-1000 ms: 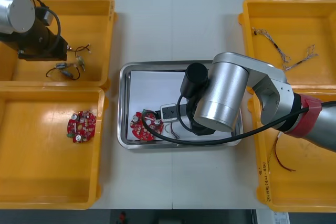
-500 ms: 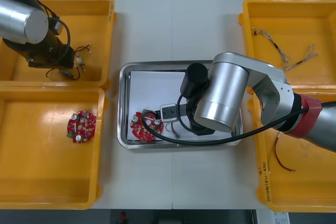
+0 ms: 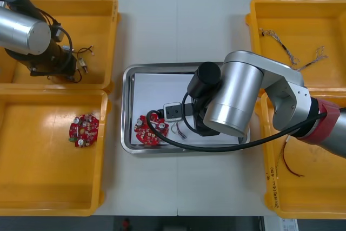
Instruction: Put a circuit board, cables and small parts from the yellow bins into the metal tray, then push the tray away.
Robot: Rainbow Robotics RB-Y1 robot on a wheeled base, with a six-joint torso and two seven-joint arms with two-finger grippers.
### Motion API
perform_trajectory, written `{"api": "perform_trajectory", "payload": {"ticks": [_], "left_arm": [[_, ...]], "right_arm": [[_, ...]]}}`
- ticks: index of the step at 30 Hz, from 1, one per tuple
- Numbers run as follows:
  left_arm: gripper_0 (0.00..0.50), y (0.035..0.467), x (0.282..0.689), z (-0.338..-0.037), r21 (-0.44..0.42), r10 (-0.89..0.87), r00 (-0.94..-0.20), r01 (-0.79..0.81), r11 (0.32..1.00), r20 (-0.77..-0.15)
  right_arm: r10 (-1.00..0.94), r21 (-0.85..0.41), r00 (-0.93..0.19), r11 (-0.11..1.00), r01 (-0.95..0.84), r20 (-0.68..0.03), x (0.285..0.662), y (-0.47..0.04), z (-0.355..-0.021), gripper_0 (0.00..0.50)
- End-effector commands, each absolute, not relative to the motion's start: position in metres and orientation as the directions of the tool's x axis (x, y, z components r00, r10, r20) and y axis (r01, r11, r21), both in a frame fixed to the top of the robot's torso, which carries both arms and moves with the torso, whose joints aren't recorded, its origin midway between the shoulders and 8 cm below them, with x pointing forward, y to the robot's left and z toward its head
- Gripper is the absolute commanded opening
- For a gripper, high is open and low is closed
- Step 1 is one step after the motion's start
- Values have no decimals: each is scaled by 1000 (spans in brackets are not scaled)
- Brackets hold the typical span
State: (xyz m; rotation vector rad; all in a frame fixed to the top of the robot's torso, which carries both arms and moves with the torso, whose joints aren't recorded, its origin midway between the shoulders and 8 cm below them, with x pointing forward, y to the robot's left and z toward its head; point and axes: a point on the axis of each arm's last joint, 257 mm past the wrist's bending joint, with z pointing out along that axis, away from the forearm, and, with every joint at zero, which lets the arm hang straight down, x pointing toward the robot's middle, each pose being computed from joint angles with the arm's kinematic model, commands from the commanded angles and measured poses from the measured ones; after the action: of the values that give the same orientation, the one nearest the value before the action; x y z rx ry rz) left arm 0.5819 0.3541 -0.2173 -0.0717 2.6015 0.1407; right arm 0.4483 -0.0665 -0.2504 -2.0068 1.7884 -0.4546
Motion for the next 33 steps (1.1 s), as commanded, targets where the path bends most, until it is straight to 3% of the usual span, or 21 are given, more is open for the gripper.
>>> {"api": "perform_trajectory", "payload": {"ticks": [1, 22, 23, 24, 25, 27, 28, 29, 31, 33], "left_arm": [[500, 356, 582, -226, 179, 131, -862, 47, 983, -490], [500, 360, 594, -220, 198, 170, -831, 74, 977, -529], [468, 359, 595, -220, 197, 172, -830, 76, 977, -531], [307, 360, 594, -219, 199, 173, -831, 76, 977, -529], [25, 359, 595, -220, 197, 174, -830, 79, 977, -530], [0, 359, 594, -220, 197, 177, -830, 82, 977, -529], [0, 358, 594, -220, 198, 179, -830, 85, 977, -529], [0, 358, 594, -220, 195, 178, -830, 86, 977, -529], [0, 358, 594, -220, 196, 180, -830, 87, 977, -527], [0, 360, 594, -220, 198, 181, -830, 87, 976, -527]], "right_arm": [[-990, -527, 138, -104, -844, -27, 448, -74, -239, 500], [-991, -535, 134, -104, -838, -17, 436, -85, -228, 500], [-991, -535, 134, -104, -839, -18, 436, -85, -228, 500], [-991, -534, 134, -103, -839, -19, 436, -84, -227, 500], [-990, -534, 136, -105, -839, -19, 435, -84, -227, 500], [-990, -536, 137, -105, -837, -20, 436, -83, -227, 500], [-990, -534, 136, -105, -839, -19, 435, -83, -228, 362], [-990, -534, 138, -107, -839, -18, 435, -83, -227, 189], [-990, -532, 137, -106, -840, -19, 434, -82, -228, 7], [-990, -528, 138, -107, -842, -20, 433, -82, -228, 0]]}}
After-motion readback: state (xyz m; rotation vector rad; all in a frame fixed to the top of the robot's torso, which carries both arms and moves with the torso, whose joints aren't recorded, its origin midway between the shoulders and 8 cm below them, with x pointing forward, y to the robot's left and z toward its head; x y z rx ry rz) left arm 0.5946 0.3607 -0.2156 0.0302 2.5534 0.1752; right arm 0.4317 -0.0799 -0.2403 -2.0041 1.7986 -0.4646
